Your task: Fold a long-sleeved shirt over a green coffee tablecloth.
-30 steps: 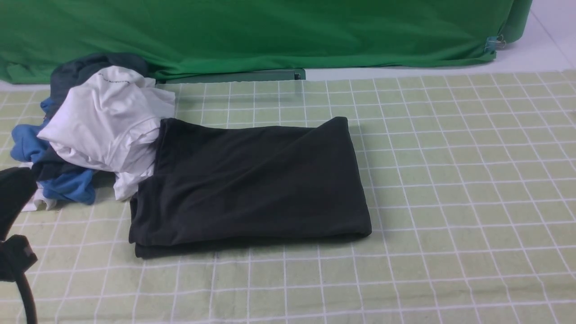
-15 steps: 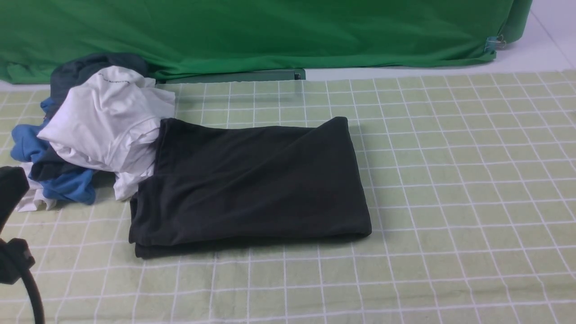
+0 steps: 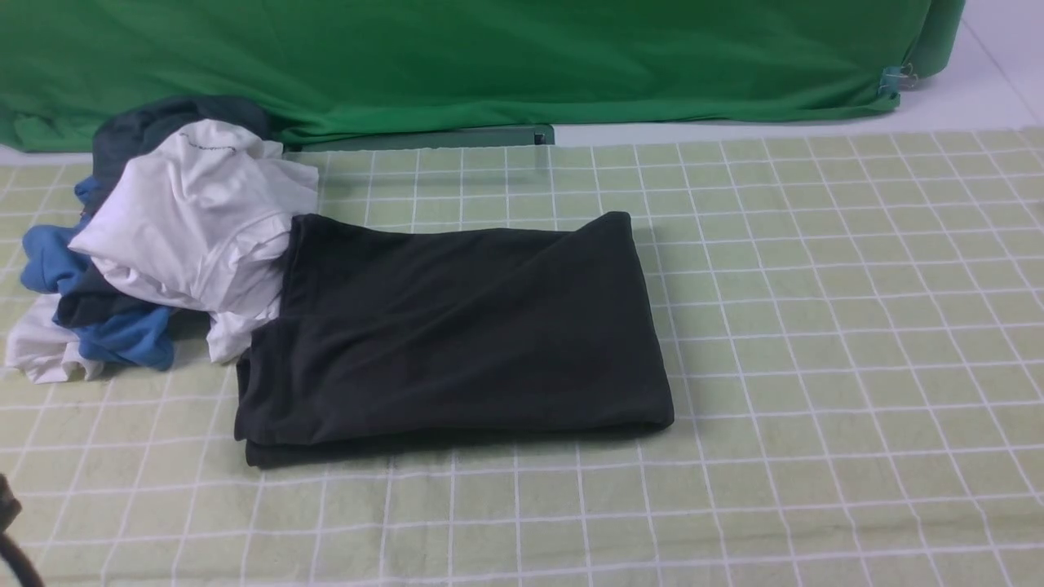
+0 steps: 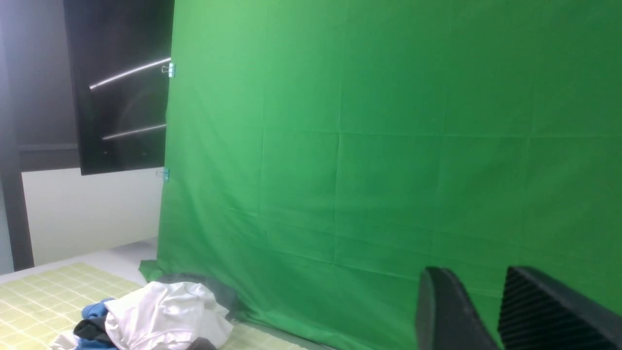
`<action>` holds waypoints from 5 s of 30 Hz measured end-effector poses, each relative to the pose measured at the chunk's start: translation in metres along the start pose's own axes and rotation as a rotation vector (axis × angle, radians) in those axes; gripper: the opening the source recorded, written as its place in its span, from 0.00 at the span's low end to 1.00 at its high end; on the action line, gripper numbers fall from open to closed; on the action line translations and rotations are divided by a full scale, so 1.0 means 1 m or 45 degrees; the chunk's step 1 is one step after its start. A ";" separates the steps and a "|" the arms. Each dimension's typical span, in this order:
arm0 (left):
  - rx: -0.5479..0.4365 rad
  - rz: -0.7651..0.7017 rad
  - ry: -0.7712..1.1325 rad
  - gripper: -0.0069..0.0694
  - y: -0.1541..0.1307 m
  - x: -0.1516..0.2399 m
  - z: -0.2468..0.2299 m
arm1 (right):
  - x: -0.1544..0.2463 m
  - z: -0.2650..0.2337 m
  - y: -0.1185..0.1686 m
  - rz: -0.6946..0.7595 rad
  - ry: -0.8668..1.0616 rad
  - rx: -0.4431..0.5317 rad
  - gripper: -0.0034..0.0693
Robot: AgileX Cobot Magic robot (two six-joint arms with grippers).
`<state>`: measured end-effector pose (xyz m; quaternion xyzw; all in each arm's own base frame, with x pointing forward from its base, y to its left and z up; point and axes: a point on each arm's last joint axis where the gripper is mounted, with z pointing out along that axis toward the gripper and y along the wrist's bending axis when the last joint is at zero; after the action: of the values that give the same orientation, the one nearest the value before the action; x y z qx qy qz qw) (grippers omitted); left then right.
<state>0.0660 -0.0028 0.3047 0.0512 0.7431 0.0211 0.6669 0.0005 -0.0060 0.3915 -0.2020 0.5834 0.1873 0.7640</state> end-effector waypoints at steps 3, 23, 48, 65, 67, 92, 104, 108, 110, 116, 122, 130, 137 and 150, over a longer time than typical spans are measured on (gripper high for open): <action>-0.068 -0.018 -0.097 0.11 0.001 0.023 -0.001 | 0.000 0.000 0.000 0.000 0.000 0.000 0.32; -0.072 -0.051 0.053 0.11 -0.008 0.114 0.002 | 0.000 0.000 0.000 0.001 -0.001 0.000 0.37; -0.072 -0.013 0.058 0.11 -0.008 0.114 0.002 | 0.000 0.000 0.000 0.001 0.001 0.000 0.38; -0.081 0.029 0.061 0.11 -0.007 0.114 0.002 | 0.002 0.000 0.000 -0.073 0.002 0.012 0.38; -0.081 0.029 0.061 0.11 -0.007 0.114 0.002 | 0.007 0.001 0.001 -0.110 0.025 0.061 0.38; -0.080 0.040 0.065 0.11 -0.008 0.115 0.002 | 0.213 -0.003 -0.007 -0.109 0.653 0.699 0.38; -0.080 0.044 0.065 0.11 -0.008 0.115 0.002 | 0.214 -0.002 -0.005 -0.071 0.660 0.635 0.38; -0.080 0.044 0.065 0.11 -0.008 0.115 0.002 | 0.214 -0.002 -0.004 -0.068 0.660 0.629 0.38; -0.080 0.044 0.065 0.11 -0.008 0.115 0.002 | 0.214 -0.002 -0.004 -0.067 0.660 0.629 0.38; -0.080 0.045 0.065 0.11 -0.008 0.115 0.002 | 0.214 -0.002 -0.004 -0.067 0.660 0.629 0.38; -0.080 0.049 0.065 0.11 -0.008 0.115 0.002 | 0.214 -0.002 -0.004 -0.067 0.660 0.629 0.38; -0.080 0.049 0.065 0.11 -0.008 0.115 0.002 | 0.214 -0.002 -0.004 -0.065 0.658 0.629 0.38; -0.080 0.049 0.065 0.11 -0.008 0.115 0.002 | 0.214 -0.002 -0.004 -0.065 0.658 0.629 0.38; -0.080 0.050 0.065 0.11 -0.008 0.115 0.002 | 0.214 -0.002 -0.004 -0.065 0.658 0.629 0.38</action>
<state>0.0556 0.0016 0.1904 0.0441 0.7577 0.0587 0.6484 0.0543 0.0000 0.1840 -0.0664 0.7798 -0.0358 0.6215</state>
